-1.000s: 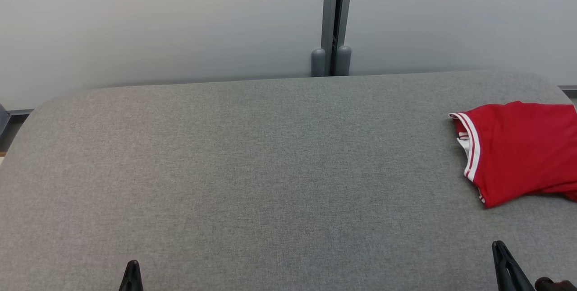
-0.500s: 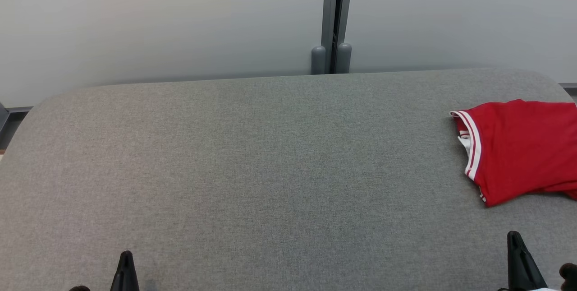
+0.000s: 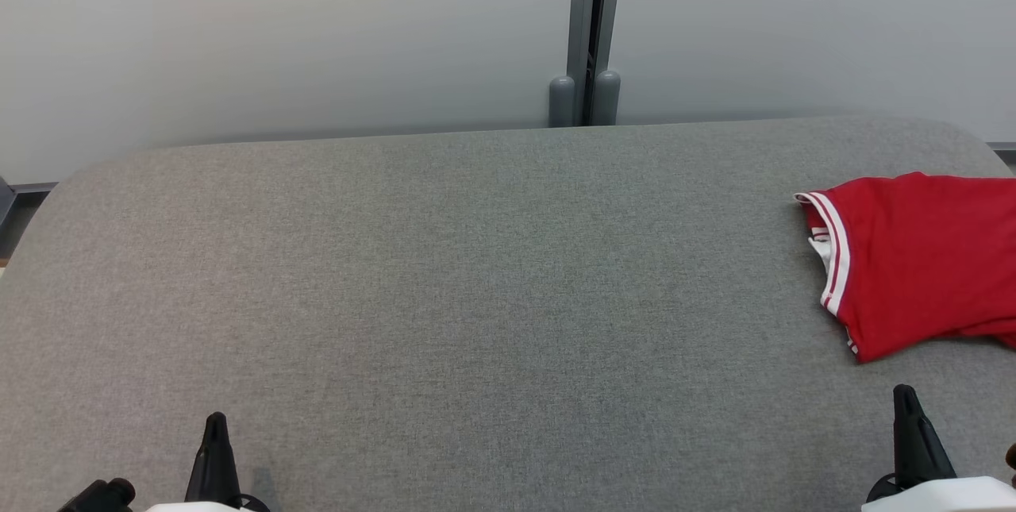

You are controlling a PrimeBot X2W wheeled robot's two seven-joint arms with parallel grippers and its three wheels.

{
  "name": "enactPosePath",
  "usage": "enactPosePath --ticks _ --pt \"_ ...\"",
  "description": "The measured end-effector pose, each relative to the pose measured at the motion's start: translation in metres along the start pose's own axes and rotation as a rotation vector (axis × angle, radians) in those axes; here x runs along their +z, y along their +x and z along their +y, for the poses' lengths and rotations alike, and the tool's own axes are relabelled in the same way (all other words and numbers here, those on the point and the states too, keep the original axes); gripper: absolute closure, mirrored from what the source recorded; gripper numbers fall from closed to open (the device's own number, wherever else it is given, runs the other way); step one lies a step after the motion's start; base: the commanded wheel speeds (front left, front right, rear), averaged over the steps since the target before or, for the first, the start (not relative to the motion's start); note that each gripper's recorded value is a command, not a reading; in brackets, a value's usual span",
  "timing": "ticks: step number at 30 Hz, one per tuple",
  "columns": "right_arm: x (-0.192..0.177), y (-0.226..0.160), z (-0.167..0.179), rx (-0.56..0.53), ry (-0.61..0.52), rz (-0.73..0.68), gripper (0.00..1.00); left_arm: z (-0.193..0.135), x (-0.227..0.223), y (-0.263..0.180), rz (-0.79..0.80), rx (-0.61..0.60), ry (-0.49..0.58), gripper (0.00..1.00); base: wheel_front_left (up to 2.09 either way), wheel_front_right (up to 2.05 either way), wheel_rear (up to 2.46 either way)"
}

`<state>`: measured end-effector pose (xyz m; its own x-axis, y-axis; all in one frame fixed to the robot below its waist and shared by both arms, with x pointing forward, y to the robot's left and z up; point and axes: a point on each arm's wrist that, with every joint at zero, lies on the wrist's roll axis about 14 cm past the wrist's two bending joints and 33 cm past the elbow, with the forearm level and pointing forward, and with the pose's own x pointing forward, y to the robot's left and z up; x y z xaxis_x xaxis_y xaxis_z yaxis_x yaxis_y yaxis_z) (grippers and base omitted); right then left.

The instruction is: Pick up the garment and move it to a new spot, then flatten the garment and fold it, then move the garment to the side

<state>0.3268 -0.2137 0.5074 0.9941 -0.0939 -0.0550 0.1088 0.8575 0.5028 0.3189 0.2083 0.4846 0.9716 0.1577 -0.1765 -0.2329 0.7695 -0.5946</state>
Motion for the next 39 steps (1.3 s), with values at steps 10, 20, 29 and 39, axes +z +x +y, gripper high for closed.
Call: enactPosePath --ticks 10,20,29,39 --pt "0.002 0.009 0.002 -0.005 0.156 0.006 1.00 -0.007 0.005 0.009 0.009 -0.012 -0.138 1.00 0.00 0.00 0.00" --pt "0.005 0.017 0.006 -0.001 0.295 0.007 1.00 -0.013 0.010 0.016 0.018 -0.028 -0.260 1.00 0.00 0.00 0.00" --pt "0.007 0.025 0.009 0.007 0.410 0.013 1.00 -0.020 0.016 0.024 0.026 -0.048 -0.363 1.00 0.00 0.00 0.00" --pt "0.009 0.031 0.013 0.017 0.528 0.019 1.00 -0.027 0.020 0.029 0.034 -0.071 -0.465 1.00 0.00 0.00 0.00"
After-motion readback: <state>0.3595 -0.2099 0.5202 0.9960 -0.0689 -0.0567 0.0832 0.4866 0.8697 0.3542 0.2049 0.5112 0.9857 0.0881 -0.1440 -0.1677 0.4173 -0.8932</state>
